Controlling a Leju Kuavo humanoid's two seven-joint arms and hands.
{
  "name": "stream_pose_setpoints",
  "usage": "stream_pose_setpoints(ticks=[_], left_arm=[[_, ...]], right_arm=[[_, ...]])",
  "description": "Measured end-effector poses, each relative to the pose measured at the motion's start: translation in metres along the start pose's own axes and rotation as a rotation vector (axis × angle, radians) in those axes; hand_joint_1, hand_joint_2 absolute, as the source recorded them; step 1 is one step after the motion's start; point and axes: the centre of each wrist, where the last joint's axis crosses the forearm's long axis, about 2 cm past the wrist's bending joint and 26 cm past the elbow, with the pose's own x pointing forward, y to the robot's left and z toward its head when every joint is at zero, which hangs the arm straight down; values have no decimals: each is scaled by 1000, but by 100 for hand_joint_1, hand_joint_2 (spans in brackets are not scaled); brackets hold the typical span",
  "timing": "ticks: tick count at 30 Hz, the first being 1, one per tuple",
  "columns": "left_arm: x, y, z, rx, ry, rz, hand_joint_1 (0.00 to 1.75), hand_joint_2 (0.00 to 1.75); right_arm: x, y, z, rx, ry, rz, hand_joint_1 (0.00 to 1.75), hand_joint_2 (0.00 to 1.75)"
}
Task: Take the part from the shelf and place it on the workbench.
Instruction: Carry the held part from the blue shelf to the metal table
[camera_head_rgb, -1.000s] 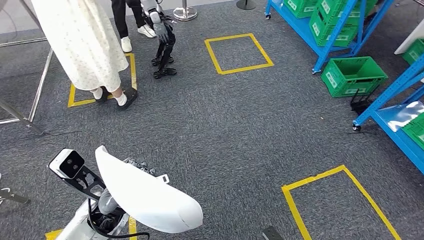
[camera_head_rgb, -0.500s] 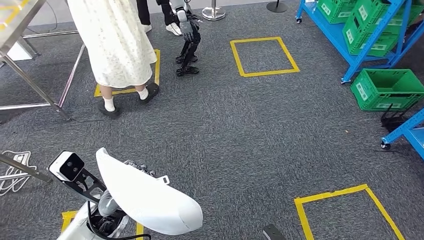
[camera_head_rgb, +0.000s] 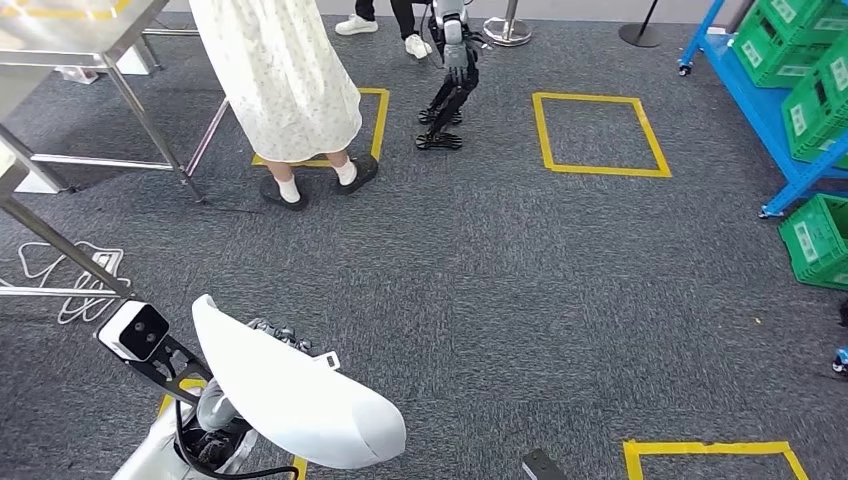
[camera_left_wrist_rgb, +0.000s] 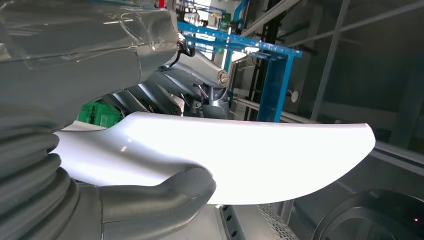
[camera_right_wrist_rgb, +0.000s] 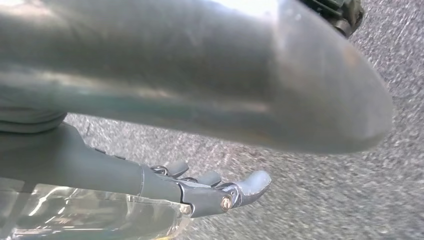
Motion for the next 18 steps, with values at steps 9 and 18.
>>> stream_pose_setpoints(ticks=[9, 18], left_arm=[[-1, 0, 0, -2, 0, -1, 175, 175], [0, 1, -1, -4, 2, -2, 175, 175]], right_arm=[[8, -4, 0, -5, -11, 4, 0, 0], [5, -4, 0, 1, -6, 3, 0, 0]])
